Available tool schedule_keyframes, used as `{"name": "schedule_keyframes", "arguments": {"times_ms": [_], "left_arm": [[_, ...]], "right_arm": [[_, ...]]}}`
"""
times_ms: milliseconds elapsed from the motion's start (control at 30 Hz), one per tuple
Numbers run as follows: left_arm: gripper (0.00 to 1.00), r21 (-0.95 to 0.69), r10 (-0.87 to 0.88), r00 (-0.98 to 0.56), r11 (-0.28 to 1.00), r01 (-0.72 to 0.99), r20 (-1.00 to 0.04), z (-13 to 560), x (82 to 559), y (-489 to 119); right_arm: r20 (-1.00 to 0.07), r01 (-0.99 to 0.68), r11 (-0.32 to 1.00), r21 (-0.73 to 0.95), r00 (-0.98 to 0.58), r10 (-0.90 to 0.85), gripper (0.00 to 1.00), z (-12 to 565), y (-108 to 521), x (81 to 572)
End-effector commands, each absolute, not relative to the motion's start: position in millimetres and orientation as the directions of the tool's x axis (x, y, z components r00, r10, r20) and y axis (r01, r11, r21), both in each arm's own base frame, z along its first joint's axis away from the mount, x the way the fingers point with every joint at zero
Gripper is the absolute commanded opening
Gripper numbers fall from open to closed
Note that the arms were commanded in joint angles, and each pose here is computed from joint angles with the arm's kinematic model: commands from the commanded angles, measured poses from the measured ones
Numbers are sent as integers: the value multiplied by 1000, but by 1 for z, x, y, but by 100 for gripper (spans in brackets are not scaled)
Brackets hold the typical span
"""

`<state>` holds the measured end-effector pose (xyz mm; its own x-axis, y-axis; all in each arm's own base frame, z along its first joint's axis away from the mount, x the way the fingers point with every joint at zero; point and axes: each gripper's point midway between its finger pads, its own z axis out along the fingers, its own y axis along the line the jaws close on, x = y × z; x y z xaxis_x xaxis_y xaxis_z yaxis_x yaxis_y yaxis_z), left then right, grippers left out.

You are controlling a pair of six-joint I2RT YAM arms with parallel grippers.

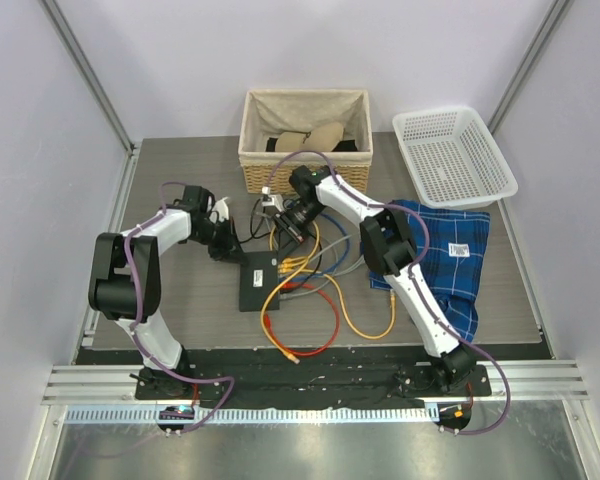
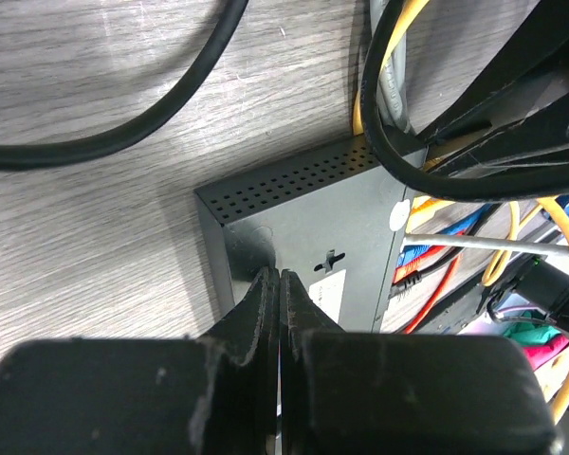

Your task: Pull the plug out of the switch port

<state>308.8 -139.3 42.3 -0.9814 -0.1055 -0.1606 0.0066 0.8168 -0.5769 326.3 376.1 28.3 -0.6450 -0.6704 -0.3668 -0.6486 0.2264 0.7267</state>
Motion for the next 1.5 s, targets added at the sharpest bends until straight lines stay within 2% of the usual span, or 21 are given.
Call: {"name": "schedule_keyframes", "arguments": {"times_ms": [0,67,167,200,267,300,333,400,500,567,600,700,767,800,833,867,967,1067,1133,1267,1467], "left_arm": [[0,-440,-72,-981,898,14,-179,12,307,-115],[0,-441,-74,-981,897,13,-178,13,306,-115],[0,-440,-72,-981,898,14,-180,12,306,-114],[0,-439,-70,-982,898,15,-176,12,305,-115],[0,-440,-69,-982,898,15,-176,12,304,-115],[0,-440,-71,-983,898,13,-172,11,304,-115],[0,-440,-68,-982,898,16,-175,12,305,-115],[0,-440,-67,-982,898,18,-177,12,305,-115],[0,-437,-66,-982,899,20,-180,13,306,-114],[0,-435,-64,-981,900,22,-182,14,306,-114],[0,-437,-64,-981,899,23,-183,15,305,-114],[1,-436,-65,-978,899,29,-199,23,306,-113],[9,-430,-60,-975,902,39,-216,37,305,-111],[23,-421,-53,-971,906,51,-232,42,307,-107],[32,-418,-56,-966,907,56,-251,50,311,-103],[48,-420,-59,-962,905,61,-268,61,311,-100],[69,-529,-66,-952,842,107,-298,84,313,-101],[74,-638,-43,-956,753,160,-290,91,308,-118],[75,-729,-49,-969,668,148,-241,89,301,-134],[76,-785,-41,-978,603,138,-204,77,303,-148],[75,-750,-35,-976,646,144,-217,47,306,-145]], "right_arm": [[-285,-728,210,653,-493,-822,1,-20,330,313],[-268,-713,162,682,-449,-852,1,-22,320,295],[-218,-663,209,719,-499,-839,2,-19,312,281],[-267,-690,216,691,-521,-811,2,-25,317,293],[-257,-709,326,625,-581,-772,1,-26,310,297],[-338,-747,352,564,-598,-727,1,-26,321,317],[-338,-749,407,523,-621,-707,1,-24,314,317],[-399,-759,420,497,-630,-666,1,-19,321,328],[-413,-778,364,511,-594,-690,1,-6,334,339],[-378,-761,296,577,-571,-729,1,-17,337,332],[-359,-752,277,599,-560,-747,1,-2,337,330],[-387,-761,222,610,-530,-755,2,12,338,328],[-419,-777,198,598,-513,-749,1,23,340,326],[-446,-793,186,580,-500,-742,1,31,341,325],[-457,-800,181,572,-494,-740,2,36,341,324],[-473,-812,170,559,-480,-739,1,39,342,323],[-486,-827,150,542,-454,-746,1,47,338,317],[-500,-843,134,520,-428,-753,1,50,338,316],[-519,-851,121,511,-417,-746,1,57,342,317],[-575,-877,98,470,-389,-720,2,74,357,324],[-627,-900,59,431,-346,-698,1,96,375,324]]}}
